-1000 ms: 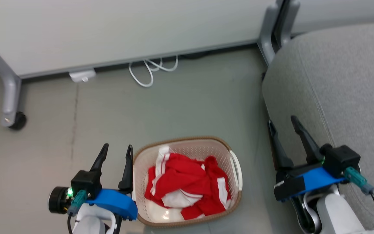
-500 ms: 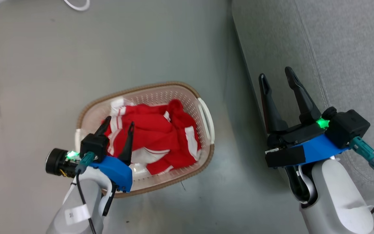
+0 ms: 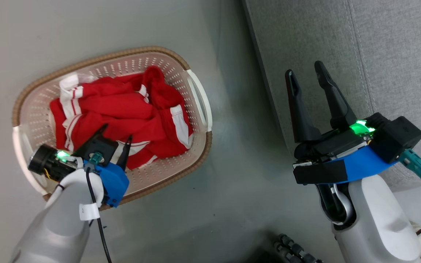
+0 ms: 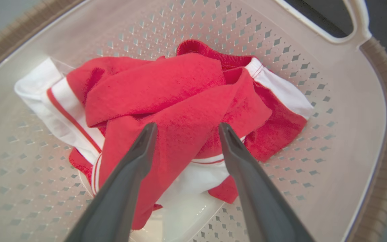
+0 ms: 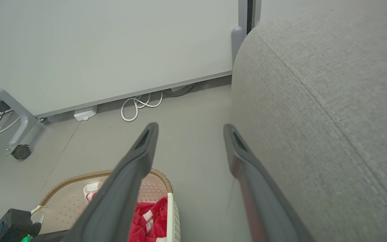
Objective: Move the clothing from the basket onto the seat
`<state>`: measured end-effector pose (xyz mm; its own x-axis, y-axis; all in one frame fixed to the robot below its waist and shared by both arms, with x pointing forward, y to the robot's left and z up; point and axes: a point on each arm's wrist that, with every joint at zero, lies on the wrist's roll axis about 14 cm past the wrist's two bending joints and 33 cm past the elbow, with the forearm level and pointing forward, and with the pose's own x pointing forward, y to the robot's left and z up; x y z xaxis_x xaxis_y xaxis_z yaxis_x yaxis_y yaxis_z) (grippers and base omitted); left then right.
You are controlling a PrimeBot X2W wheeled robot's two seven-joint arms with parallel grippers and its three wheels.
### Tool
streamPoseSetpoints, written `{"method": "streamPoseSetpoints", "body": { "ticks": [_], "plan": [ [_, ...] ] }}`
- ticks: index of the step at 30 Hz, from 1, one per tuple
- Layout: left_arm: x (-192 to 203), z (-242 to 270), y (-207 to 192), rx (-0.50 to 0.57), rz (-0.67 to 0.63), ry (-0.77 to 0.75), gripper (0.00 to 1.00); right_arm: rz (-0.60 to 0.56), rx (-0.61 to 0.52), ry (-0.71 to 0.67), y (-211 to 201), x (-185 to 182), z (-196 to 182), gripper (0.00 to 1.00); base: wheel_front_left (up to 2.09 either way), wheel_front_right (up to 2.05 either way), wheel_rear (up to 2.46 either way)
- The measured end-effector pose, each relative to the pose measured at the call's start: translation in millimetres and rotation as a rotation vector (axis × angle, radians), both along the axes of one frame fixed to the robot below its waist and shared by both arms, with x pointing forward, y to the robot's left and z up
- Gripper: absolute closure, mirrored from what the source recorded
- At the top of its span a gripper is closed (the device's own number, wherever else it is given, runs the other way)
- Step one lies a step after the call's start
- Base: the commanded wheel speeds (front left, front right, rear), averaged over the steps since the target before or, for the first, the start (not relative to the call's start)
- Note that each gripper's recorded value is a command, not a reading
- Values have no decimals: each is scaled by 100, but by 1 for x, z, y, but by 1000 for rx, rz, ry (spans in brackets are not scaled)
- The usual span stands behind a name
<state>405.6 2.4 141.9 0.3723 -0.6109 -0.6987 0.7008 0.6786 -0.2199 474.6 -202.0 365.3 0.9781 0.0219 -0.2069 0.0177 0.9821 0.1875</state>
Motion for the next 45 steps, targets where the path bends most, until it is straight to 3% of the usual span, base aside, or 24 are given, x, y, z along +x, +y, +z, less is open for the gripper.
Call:
{"method": "streamPoseSetpoints", "body": {
  "ticks": [9, 21, 22, 23, 45],
  "plan": [
    [6, -34, -3, 78, -104, -15, 0, -7, 21, 61, 0, -7, -23, 0, 0, 0, 0],
    [22, -60, 21, 263, -68, -15, 0, -16, 34, 78, -2, -11, -26, 0, 0, 0, 0],
    [21, -61, 22, 269, -62, -4, 42, -16, 34, 78, -2, -11, -26, 0, 0, 0, 0],
    [19, -62, 22, 272, -60, 8, 100, -16, 34, 78, -2, -11, -26, 0, 0, 0, 0],
    [15, -44, 17, 233, -42, 40, 100, -3, 33, 61, 2, -9, -18, 0, 0, 0, 0]
  ]
}}
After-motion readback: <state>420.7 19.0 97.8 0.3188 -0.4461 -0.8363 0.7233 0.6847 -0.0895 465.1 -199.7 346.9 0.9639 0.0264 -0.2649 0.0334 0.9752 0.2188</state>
